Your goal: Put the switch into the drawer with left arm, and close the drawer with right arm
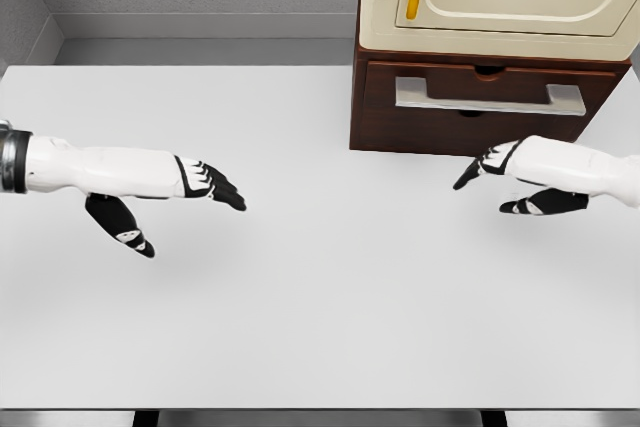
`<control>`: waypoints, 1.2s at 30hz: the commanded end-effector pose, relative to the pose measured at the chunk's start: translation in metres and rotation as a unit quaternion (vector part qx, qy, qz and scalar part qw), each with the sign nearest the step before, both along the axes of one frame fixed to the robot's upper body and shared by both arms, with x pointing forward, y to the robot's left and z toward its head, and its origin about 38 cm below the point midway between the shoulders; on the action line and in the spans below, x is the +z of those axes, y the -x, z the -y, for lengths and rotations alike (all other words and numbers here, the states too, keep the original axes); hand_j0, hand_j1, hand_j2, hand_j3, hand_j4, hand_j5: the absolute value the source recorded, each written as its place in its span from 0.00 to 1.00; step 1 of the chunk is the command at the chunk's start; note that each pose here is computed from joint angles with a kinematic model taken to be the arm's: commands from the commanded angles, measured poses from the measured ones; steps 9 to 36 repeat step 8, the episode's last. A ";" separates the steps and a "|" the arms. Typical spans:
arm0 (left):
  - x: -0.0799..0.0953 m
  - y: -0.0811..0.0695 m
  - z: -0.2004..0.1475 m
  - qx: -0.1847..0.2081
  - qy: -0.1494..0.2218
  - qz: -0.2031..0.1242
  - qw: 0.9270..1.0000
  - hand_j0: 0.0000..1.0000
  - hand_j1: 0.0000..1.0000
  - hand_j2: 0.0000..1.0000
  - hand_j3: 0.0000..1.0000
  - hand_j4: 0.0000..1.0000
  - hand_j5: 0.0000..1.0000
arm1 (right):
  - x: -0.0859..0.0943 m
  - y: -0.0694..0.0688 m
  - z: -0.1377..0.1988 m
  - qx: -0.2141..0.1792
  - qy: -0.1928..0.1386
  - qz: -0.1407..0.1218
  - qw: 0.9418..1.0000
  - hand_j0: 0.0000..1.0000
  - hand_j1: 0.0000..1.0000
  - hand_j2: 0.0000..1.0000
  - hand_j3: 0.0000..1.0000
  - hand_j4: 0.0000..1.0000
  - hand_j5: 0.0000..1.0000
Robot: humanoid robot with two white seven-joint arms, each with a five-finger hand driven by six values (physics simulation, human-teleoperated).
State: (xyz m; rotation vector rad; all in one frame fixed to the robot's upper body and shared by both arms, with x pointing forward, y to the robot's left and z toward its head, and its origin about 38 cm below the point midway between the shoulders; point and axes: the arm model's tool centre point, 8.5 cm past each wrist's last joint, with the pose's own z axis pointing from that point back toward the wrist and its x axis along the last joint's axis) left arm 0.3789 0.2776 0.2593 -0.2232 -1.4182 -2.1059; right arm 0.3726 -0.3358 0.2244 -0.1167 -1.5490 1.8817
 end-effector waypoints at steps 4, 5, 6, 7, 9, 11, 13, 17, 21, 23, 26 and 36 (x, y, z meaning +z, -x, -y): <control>-0.002 -0.001 -0.002 0.006 0.002 -0.005 1.000 1.00 1.00 1.00 1.00 1.00 1.00 | 0.007 0.005 -0.011 0.018 -0.004 0.008 1.000 1.00 1.00 1.00 1.00 1.00 1.00; -0.002 -0.001 -0.002 0.006 0.002 -0.005 1.000 1.00 1.00 1.00 1.00 1.00 1.00 | 0.007 0.005 -0.011 0.018 -0.004 0.008 1.000 1.00 1.00 1.00 1.00 1.00 1.00; -0.002 -0.001 -0.002 0.006 0.002 -0.005 1.000 1.00 1.00 1.00 1.00 1.00 1.00 | 0.007 0.005 -0.011 0.018 -0.004 0.008 1.000 1.00 1.00 1.00 1.00 1.00 1.00; -0.002 -0.001 -0.002 0.006 0.002 -0.004 1.000 1.00 1.00 1.00 1.00 1.00 1.00 | 0.007 0.006 -0.011 0.019 -0.003 0.008 1.000 1.00 1.00 1.00 1.00 1.00 1.00; -0.002 -0.001 -0.002 0.006 0.002 -0.005 1.000 1.00 1.00 1.00 1.00 1.00 1.00 | 0.006 0.006 -0.011 0.019 -0.004 0.008 1.000 1.00 1.00 1.00 1.00 1.00 1.00; -0.002 -0.001 -0.002 0.006 0.002 -0.005 1.000 1.00 1.00 1.00 1.00 1.00 1.00 | 0.006 0.006 -0.011 0.019 -0.004 0.008 1.000 1.00 1.00 1.00 1.00 1.00 1.00; -0.002 -0.001 -0.002 0.006 0.002 -0.005 1.000 1.00 1.00 1.00 1.00 1.00 1.00 | 0.006 0.006 -0.011 0.019 -0.004 0.008 1.000 1.00 1.00 1.00 1.00 1.00 1.00; -0.002 -0.001 -0.002 0.006 0.002 -0.005 1.000 1.00 1.00 1.00 1.00 1.00 1.00 | 0.006 0.006 -0.011 0.019 -0.004 0.008 1.000 1.00 1.00 1.00 1.00 1.00 1.00; -0.002 -0.001 -0.002 0.006 0.002 -0.005 1.000 1.00 1.00 1.00 1.00 1.00 1.00 | 0.006 0.006 -0.011 0.019 -0.004 0.008 1.000 1.00 1.00 1.00 1.00 1.00 1.00; -0.002 -0.001 -0.002 0.006 0.002 -0.005 1.000 1.00 1.00 1.00 1.00 1.00 1.00 | 0.006 0.006 -0.011 0.019 -0.004 0.008 1.000 1.00 1.00 1.00 1.00 1.00 1.00; -0.002 -0.001 -0.002 0.006 0.002 -0.005 1.000 1.00 1.00 1.00 1.00 1.00 1.00 | 0.006 0.006 -0.011 0.019 -0.004 0.008 1.000 1.00 1.00 1.00 1.00 1.00 1.00; -0.002 -0.001 -0.002 0.006 0.002 -0.005 1.000 1.00 1.00 1.00 1.00 1.00 1.00 | 0.006 0.006 -0.011 0.019 -0.004 0.008 1.000 1.00 1.00 1.00 1.00 1.00 1.00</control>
